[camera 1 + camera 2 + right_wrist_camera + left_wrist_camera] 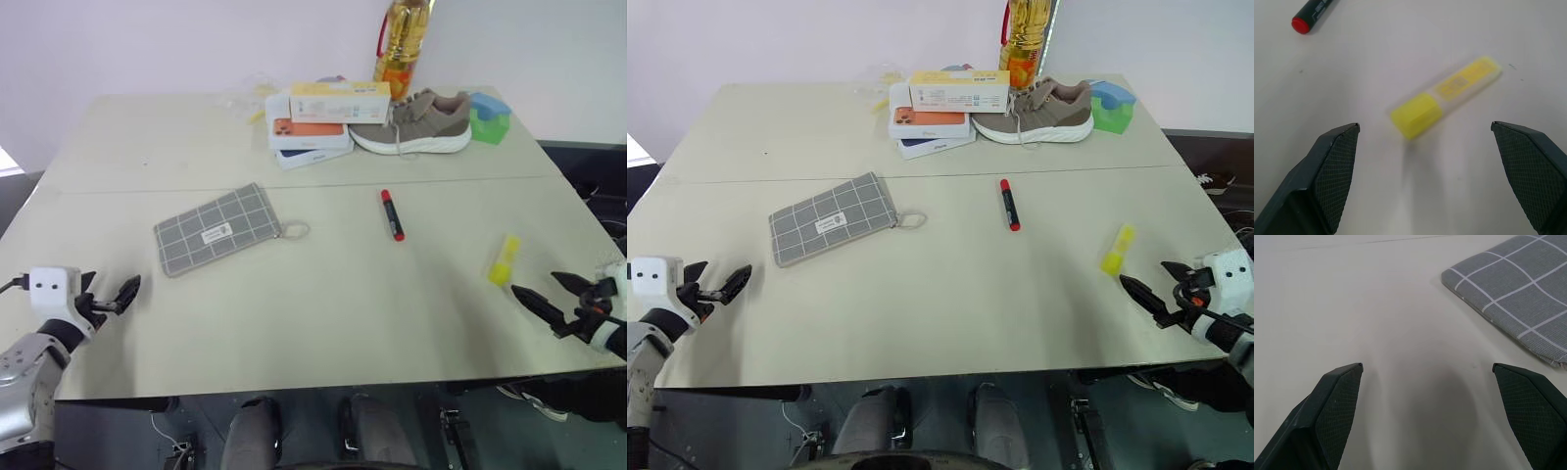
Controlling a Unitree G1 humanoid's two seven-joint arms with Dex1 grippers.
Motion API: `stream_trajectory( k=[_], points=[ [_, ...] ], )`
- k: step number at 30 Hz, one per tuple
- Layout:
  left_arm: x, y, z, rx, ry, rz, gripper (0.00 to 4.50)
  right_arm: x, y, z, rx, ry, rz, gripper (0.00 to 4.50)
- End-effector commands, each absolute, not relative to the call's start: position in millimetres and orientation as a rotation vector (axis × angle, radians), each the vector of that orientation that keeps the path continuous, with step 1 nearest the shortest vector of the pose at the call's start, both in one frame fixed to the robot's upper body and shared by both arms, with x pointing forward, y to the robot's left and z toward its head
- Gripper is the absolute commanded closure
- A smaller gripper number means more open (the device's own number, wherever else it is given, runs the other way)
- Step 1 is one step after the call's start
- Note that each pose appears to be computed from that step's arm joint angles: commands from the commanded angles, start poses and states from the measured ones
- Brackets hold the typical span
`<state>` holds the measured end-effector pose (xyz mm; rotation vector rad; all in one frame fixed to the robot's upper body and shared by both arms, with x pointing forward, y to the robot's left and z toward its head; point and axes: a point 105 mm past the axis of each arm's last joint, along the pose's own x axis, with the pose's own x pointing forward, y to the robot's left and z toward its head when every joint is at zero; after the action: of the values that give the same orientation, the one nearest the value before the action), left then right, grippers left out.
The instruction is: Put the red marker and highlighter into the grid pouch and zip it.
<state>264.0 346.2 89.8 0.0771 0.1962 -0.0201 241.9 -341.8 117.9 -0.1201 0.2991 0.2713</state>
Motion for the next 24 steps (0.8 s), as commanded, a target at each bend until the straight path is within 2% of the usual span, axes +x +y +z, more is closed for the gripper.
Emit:
stream_trajectory(
  k=[1,5,10,15,18,19,24],
  points=[
    [264,345,99,0.119,0.174,-0.022,0.03,243,-341,132,-0.151,0.257,0.282,0.00],
    [264,343,102,0.098,0.155,-0.023,0.03,249,-336,134,-0.149,0.250,0.301,0.00],
    [264,346,101,0.120,0.159,0.000,0.03,266,-309,155,-0.160,0.179,0.396,0.00],
    [270,341,103,0.145,0.114,0.012,0.03,293,-228,176,-0.141,0.064,0.625,0.00],
    [272,339,103,0.145,0.091,0.024,0.00,303,-185,181,-0.114,0.026,0.724,0.88],
    [274,334,103,0.153,0.080,0.012,0.00,313,-161,177,-0.123,0.032,0.756,1.30],
    [278,325,104,0.188,0.055,-0.025,0.00,352,-80,165,-0.124,0.043,0.782,4.07]
  ],
)
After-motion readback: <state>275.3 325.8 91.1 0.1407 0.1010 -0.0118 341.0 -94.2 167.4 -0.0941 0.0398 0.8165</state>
